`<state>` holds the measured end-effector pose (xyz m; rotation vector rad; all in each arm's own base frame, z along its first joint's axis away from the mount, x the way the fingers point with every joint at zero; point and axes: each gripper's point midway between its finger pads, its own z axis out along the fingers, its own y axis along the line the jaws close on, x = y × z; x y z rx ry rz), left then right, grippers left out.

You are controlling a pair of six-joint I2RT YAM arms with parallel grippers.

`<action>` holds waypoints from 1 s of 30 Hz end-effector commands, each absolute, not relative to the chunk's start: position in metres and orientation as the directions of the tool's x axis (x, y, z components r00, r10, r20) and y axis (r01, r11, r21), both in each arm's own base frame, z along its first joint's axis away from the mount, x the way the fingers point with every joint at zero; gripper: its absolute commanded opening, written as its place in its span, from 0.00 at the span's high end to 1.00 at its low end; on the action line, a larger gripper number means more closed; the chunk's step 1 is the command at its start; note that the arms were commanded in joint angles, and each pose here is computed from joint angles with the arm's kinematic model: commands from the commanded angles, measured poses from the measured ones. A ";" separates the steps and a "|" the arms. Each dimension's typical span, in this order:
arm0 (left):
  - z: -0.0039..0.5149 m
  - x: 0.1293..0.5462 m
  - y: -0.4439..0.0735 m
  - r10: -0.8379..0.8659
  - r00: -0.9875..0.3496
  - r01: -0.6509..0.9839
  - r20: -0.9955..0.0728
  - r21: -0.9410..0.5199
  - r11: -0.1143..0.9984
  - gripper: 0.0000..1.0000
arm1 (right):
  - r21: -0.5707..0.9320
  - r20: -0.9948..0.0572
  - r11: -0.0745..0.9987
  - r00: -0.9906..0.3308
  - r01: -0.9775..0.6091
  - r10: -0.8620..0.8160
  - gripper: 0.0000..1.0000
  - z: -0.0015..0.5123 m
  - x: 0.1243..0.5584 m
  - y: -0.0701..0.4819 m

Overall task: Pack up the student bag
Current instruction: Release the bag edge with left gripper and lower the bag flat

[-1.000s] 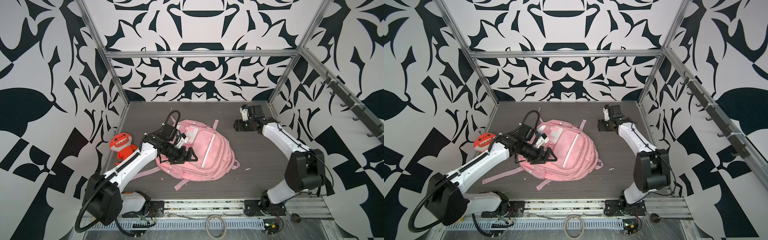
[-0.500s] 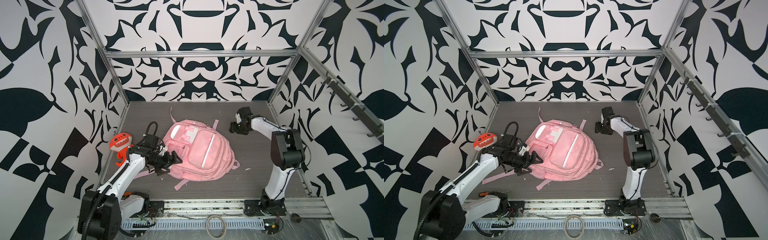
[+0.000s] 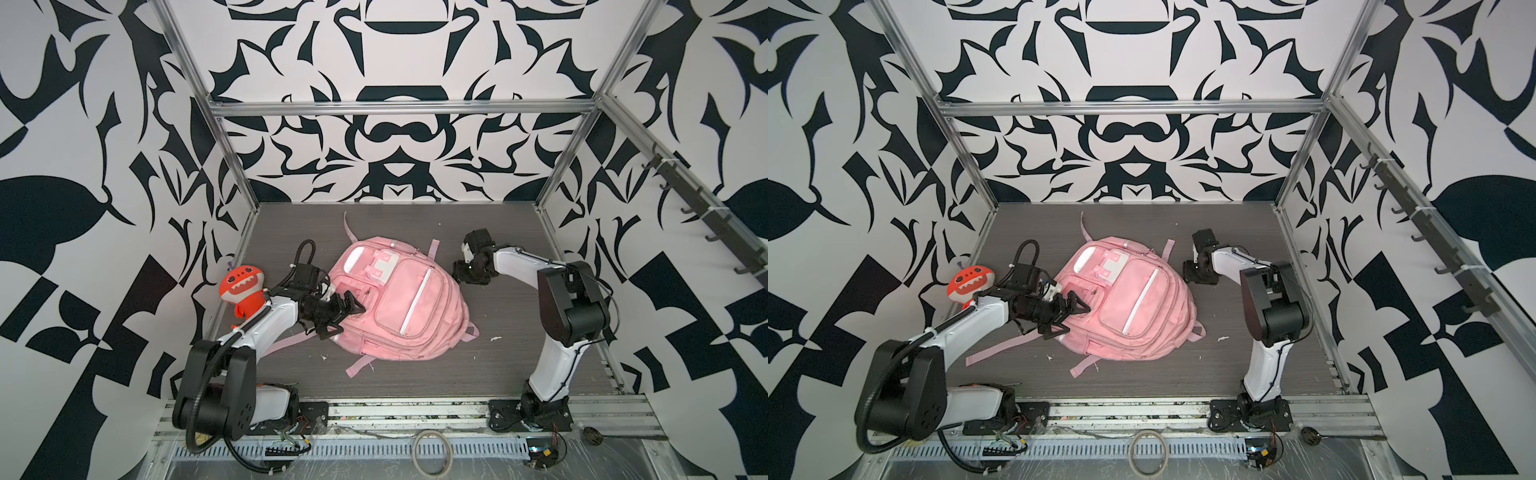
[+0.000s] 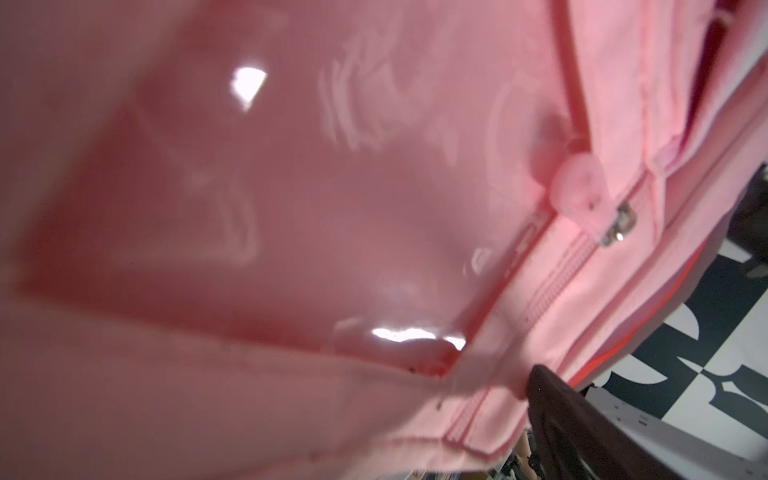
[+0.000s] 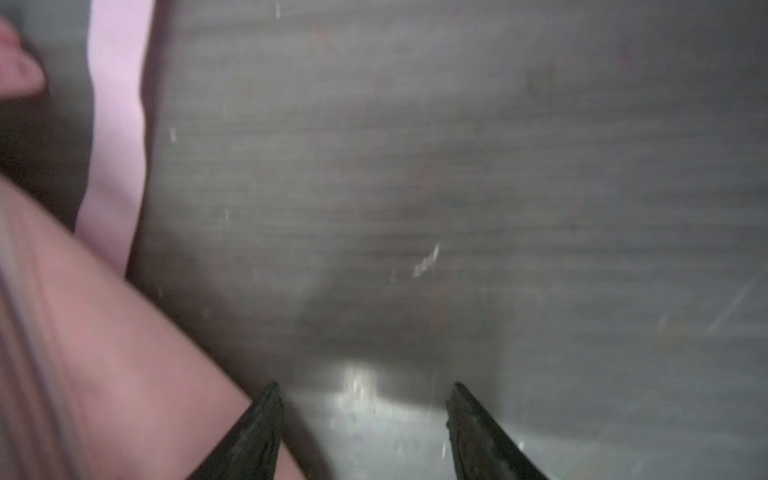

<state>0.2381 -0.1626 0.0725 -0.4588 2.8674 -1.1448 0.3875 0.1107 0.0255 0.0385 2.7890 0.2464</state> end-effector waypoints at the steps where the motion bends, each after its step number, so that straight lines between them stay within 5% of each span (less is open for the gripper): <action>1: 0.082 0.285 -0.171 -0.273 -0.960 -0.150 -0.054 -0.726 0.672 0.01 | 0.217 -0.343 0.976 -0.934 0.023 0.098 0.36 0.034 0.368 0.113; 18: 0.112 0.434 -0.206 -0.196 -0.947 0.066 -0.254 -0.751 0.658 0.00 | 0.258 -0.403 0.966 -0.910 -0.008 0.100 0.39 0.060 0.339 0.140; 30: 0.124 0.421 -0.203 -0.175 -0.946 0.092 -0.274 -0.741 0.665 0.01 | 0.278 -0.424 0.960 -0.895 0.018 0.140 0.40 0.076 0.319 0.133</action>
